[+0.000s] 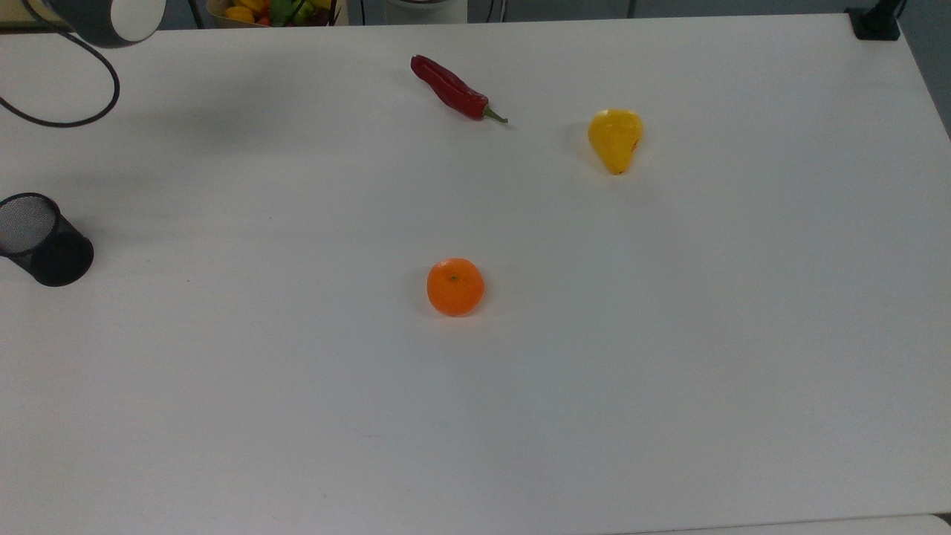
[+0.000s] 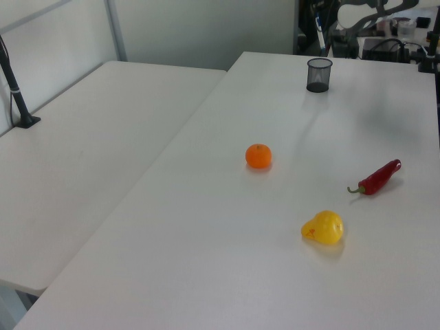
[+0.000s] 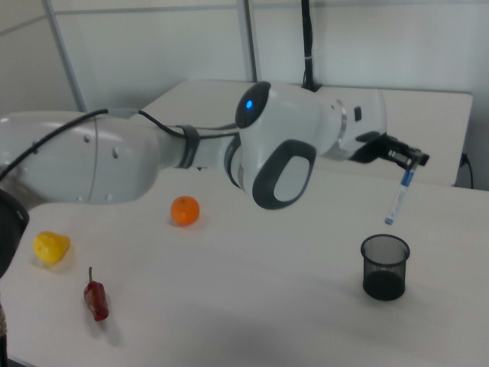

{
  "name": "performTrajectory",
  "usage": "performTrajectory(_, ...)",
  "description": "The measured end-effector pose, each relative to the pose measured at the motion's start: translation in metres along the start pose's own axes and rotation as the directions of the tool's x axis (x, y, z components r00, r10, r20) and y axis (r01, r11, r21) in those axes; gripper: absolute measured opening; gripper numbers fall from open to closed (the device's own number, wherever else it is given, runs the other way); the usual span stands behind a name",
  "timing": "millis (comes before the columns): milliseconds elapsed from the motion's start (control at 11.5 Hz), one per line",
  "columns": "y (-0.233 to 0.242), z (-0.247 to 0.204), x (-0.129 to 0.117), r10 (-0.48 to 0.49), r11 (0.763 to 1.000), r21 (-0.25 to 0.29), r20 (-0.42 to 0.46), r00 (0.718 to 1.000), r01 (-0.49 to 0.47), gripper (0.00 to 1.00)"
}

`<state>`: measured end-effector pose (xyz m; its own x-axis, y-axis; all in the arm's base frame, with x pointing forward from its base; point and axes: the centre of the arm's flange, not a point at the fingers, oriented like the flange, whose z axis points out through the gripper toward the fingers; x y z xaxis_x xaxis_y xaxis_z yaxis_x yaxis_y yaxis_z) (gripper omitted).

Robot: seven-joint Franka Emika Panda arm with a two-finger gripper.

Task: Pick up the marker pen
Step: 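Lift the marker up out of the pen cup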

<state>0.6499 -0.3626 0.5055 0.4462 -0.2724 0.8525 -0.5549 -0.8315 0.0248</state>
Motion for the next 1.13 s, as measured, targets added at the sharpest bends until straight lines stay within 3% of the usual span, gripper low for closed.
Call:
performTrajectory(260, -0.029, -0.058, 0.042, 0.055, 0.996, 0.072, -0.051, 0.997, -0.052, 0.17)
performTrajectory(607, -0.088, -0.121, 0.060, 0.039, 0.984, 0.165, 0.151, 0.988, -0.064, 0.17)
performTrajectory(780, -0.122, -0.140, 0.046, -0.025, 0.978, 0.206, 0.316, 0.948, -0.043, 0.17)
performTrajectory(1127, -0.206, -0.180, 0.000, -0.221, 0.944, 0.329, 0.548, 0.807, 0.035, 0.17)
